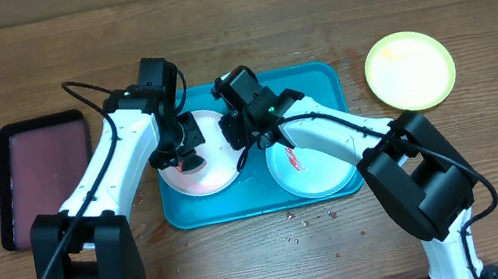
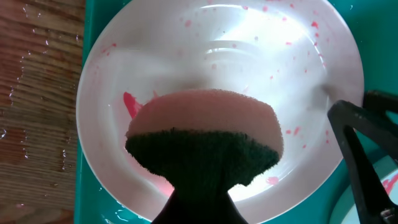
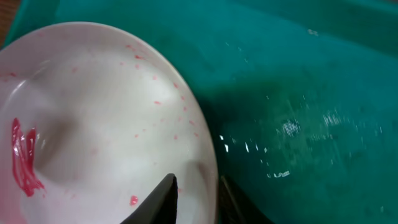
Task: Clean dirty plates on tray and stack at the side
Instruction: 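Scrub the white plate with the sponge while the right gripper holds it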
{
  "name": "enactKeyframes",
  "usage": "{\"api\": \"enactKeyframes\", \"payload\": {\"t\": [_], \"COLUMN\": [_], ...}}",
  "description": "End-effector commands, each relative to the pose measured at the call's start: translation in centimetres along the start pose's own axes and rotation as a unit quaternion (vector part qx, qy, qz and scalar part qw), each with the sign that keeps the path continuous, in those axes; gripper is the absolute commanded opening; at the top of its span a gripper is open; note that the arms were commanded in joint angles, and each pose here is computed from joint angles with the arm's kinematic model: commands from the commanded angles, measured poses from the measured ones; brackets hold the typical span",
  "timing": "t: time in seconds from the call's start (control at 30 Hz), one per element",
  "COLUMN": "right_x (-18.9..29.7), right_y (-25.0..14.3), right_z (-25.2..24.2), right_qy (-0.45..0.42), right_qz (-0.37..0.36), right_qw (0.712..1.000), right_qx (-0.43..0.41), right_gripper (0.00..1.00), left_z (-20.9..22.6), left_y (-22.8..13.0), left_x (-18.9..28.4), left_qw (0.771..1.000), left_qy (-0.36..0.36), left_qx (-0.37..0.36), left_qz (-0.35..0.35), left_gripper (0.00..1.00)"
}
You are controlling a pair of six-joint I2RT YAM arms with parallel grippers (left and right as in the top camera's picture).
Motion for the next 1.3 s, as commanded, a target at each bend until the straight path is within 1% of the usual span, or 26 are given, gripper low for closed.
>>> {"api": "enactKeyframes", "payload": {"t": [0.0, 0.03, 0.07, 0.1, 0.23, 0.4, 0.57, 0.67, 0.73, 0.8, 0.87, 0.9, 0.97, 1.03, 1.13, 1.27], "right_x": [0.0, 0.0, 0.0, 0.0, 0.0, -0.3, -2.4, -2.4, -2.4, -2.4, -2.4, -2.4, -2.4, -2.2, -1.8, -1.1], "right_y": [-0.4, -0.6, -0.5, -0.4, 0.8, 1.6, 0.2, 0.2, 0.2, 0.2, 0.0, -0.1, -0.2, -0.4, -0.5, -0.3], "right_z": [-0.1, -0.1, -0.1, -0.1, -0.2, -0.2, -0.4, -0.4, -0.4, -0.4, -0.4, -0.4, -0.4, -0.4, -0.3, -0.3], "right_qy": [-0.006, -0.006, -0.006, -0.006, -0.010, -0.012, -0.010, -0.009, -0.010, -0.009, -0.009, -0.009, -0.009, -0.009, -0.011, -0.015], "right_qz": [0.011, 0.016, 0.015, 0.011, -0.018, -0.039, -0.017, -0.017, -0.018, -0.017, -0.013, -0.010, -0.005, 0.005, 0.020, 0.036], "right_qw": [0.999, 0.998, 0.998, 0.999, 0.999, 0.997, 0.998, 0.998, 0.998, 0.998, 0.999, 0.999, 1.000, 1.000, 0.998, 0.989], "right_qx": [-0.048, -0.057, -0.055, -0.048, 0.026, 0.070, 0.068, 0.067, 0.066, 0.064, 0.052, 0.041, 0.022, -0.015, -0.061, -0.142], "right_gripper": [0.19, 0.19, 0.26, 0.29, 0.35, 0.35, 0.36, 0.36, 0.34, 0.26, 0.15, 0.11, 0.10, 0.04, 0.04, 0.04], "left_z": [0.1, 0.1, 0.0, 0.0, 0.0, 0.2, 0.3, 0.3, 0.3, 0.3, 0.3, 0.3, 0.3, 0.2, 0.1, -0.2], "left_y": [0.1, 0.2, 0.3, 0.3, 0.2, 0.1, 0.0, 0.0, 0.0, 0.0, 0.0, 0.0, 0.0, 0.1, 0.3, 0.5], "left_x": [-0.6, -0.6, -0.6, -0.6, -0.6, -0.8, -0.9, -0.9, -0.9, -0.9, -0.9, -0.9, -0.9, -0.9, -0.9, -1.0], "left_qw": [1.000, 1.000, 1.000, 1.000, 1.000, 1.000, 1.000, 1.000, 1.000, 1.000, 1.000, 1.000, 1.000, 1.000, 1.000, 0.999], "left_qy": [0.007, 0.005, 0.004, 0.004, 0.004, 0.007, 0.008, 0.008, 0.008, 0.008, 0.008, 0.008, 0.008, 0.006, 0.002, -0.005], "left_qx": [0.019, 0.021, 0.021, 0.021, 0.020, 0.020, 0.020, 0.020, 0.020, 0.020, 0.020, 0.020, 0.020, 0.021, 0.023, 0.046], "left_qz": [-0.002, -0.005, -0.006, -0.006, -0.005, -0.003, -0.002, -0.002, -0.002, -0.002, -0.002, -0.002, -0.002, -0.003, -0.008, -0.014], "left_gripper": [0.04, 0.04, 0.04, 0.04, 0.04, 0.04, 0.04, 0.04, 0.04, 0.04, 0.04, 0.04, 0.04, 0.04, 0.04, 0.04]}}
Point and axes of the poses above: each gripper's point midway between its finger pads, its own x axis back along the fingers, its own z axis along the line the jaws close on, y = z × x, the point moved 5 cm from there along x, back along the fingers, and after that the axes turned 14 degrees about x, right-handed, at the moved point
